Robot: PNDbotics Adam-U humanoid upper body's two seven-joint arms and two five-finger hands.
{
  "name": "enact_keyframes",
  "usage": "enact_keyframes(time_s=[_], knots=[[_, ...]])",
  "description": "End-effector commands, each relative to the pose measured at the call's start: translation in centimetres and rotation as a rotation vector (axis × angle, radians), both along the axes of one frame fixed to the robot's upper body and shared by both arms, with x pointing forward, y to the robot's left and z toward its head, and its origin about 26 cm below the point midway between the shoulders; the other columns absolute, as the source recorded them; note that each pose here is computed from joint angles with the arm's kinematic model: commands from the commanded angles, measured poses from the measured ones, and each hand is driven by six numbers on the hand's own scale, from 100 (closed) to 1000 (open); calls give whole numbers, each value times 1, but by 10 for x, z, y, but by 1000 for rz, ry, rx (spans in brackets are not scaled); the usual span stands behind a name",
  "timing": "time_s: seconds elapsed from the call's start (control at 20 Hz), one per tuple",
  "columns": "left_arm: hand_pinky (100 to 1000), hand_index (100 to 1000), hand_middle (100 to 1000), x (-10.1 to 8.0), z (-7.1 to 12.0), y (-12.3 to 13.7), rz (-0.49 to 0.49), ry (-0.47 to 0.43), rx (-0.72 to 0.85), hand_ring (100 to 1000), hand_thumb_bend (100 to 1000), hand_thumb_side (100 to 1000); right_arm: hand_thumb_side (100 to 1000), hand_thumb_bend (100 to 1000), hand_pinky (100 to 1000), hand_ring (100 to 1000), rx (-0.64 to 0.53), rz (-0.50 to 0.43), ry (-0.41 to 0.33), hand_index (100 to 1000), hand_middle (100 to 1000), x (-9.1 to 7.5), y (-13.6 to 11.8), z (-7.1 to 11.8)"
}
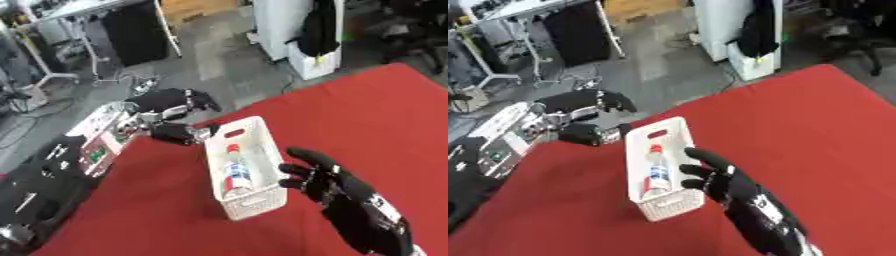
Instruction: Pick up objects on the table and place them in the box.
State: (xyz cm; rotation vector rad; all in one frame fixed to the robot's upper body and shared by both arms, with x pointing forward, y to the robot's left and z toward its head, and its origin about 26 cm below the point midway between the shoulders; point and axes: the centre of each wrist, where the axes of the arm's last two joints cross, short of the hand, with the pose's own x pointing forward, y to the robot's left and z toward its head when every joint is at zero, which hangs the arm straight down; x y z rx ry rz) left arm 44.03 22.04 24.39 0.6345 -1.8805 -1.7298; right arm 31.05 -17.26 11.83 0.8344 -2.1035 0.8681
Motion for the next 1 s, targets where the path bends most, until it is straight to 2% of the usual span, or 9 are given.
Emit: enact_keyframes(time_s=[0.05,0.1,0.35,0.4,0.6,0.7,0.8,1.0], knots=[[689,908,830,-27,30,6,-60,-44,-44,814,146,1000,1000,197,895,940,1,11,-44,1000,995,4,5,5],[677,901,824,-36,34,6,-81,-38,-66,808,109,993,1000,209,892,938,7,12,-50,1000,992,6,7,4],[654,862,798,-88,50,9,-198,2,-289,790,100,947,1000,228,887,937,47,8,-86,1000,989,13,20,3],[639,840,782,-96,52,9,-218,11,-336,778,100,910,1000,229,884,939,59,8,-92,1000,987,14,23,3],[627,819,766,-126,50,14,-299,35,-569,766,100,889,1000,221,887,956,87,-28,-112,999,987,18,30,4],[650,829,778,-135,42,17,-342,30,-702,777,100,889,1000,215,894,974,106,-38,-124,1000,997,18,35,5],[667,840,801,-136,29,20,-395,-4,-822,789,100,899,1000,201,903,992,124,-38,-140,999,1000,19,40,8],[718,870,824,-137,-5,16,-445,-67,-1054,822,202,931,1000,100,936,1000,185,-32,-168,1000,1000,20,52,15]])
